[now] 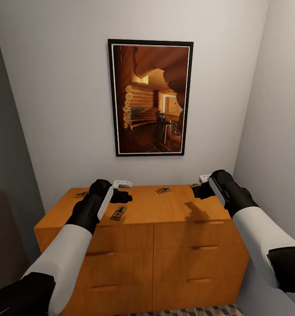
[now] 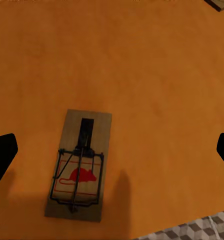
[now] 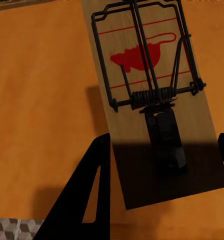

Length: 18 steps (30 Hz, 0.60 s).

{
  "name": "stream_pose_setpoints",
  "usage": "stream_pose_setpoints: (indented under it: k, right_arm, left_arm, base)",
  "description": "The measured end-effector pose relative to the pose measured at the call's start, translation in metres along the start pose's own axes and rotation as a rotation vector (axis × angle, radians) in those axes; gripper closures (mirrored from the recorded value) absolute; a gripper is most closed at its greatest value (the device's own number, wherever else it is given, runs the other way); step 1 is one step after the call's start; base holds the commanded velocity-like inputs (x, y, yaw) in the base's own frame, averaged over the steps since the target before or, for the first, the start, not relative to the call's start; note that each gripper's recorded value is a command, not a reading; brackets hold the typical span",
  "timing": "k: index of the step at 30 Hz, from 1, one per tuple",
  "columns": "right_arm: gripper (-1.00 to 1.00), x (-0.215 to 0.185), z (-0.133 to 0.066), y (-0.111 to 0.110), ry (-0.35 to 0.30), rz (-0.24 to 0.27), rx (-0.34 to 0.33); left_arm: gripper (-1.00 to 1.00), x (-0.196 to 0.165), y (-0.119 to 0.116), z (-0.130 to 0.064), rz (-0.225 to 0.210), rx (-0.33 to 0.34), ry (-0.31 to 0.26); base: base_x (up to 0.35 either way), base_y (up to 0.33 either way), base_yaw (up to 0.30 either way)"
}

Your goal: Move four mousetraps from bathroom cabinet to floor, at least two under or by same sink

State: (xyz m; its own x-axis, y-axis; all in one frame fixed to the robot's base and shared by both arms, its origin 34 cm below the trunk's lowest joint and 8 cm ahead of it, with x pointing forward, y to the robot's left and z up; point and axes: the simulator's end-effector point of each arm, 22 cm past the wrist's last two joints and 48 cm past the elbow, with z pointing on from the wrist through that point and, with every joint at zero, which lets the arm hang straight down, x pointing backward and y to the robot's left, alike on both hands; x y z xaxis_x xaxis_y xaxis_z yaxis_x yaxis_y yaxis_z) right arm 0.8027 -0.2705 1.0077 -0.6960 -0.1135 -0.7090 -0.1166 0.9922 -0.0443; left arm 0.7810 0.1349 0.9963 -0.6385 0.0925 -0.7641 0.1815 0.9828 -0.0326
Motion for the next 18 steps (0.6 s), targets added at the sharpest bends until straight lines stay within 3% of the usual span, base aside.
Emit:
stream_pose_setpoints:
  k: [4,11,18]
  right_arm:
    - [1.00,0.000,0.000,0.000,0.000,0.000,0.000]
    - [1.00,0.000,0.000,0.000,0.000,0.000,-0.001]
    - [1.00,0.000,0.000,0.000,0.000,0.000,0.000]
  left_arm:
    - [-1.00,0.003,0.000,0.002,-0.003,0.001,0.008]
    - [-1.00,0.029,0.002,0.016,-0.009,-0.001,0.080]
    - [-1.00,0.037,0.004,0.020,-0.010,-0.004,0.101]
  base:
    - [0.001,0.000,0.000]
    - [0.000,0.000,0.000]
    - [0.000,0.000,0.000]
